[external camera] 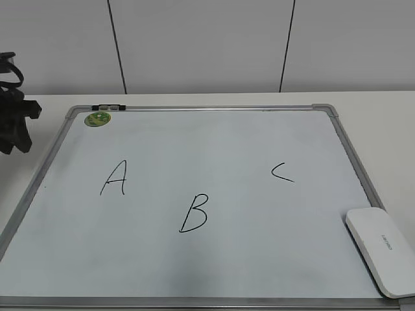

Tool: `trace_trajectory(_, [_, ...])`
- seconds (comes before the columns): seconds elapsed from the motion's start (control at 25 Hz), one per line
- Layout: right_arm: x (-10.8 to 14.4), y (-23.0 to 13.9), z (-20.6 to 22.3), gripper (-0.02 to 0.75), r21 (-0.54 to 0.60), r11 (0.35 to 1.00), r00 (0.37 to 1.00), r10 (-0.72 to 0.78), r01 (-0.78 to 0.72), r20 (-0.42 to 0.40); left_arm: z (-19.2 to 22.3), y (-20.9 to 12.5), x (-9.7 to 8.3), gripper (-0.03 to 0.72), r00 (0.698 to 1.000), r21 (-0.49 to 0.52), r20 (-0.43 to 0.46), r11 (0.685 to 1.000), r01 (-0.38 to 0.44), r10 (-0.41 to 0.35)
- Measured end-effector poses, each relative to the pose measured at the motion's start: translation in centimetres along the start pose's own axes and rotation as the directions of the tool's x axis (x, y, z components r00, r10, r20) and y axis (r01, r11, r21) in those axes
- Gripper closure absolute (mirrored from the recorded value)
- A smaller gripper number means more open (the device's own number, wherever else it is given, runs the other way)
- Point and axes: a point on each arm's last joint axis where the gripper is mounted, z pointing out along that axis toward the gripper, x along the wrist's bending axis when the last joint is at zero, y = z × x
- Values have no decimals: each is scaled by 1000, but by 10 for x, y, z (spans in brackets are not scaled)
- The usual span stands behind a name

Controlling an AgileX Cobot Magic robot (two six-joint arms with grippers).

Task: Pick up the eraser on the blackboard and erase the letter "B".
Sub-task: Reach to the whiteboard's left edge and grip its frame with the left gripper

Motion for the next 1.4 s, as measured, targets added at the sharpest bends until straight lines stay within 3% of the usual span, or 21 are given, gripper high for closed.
trace_trajectory(0.68, [0,0,0,204,0,1000,1000,0,0,0,60,-1,10,437,998,115,-55,993,25,-19])
trace_trajectory(1.4, [0,0,0,204,0,1000,1000,0,0,0,75,-3,12,435,998,147,-53,989,35,-28])
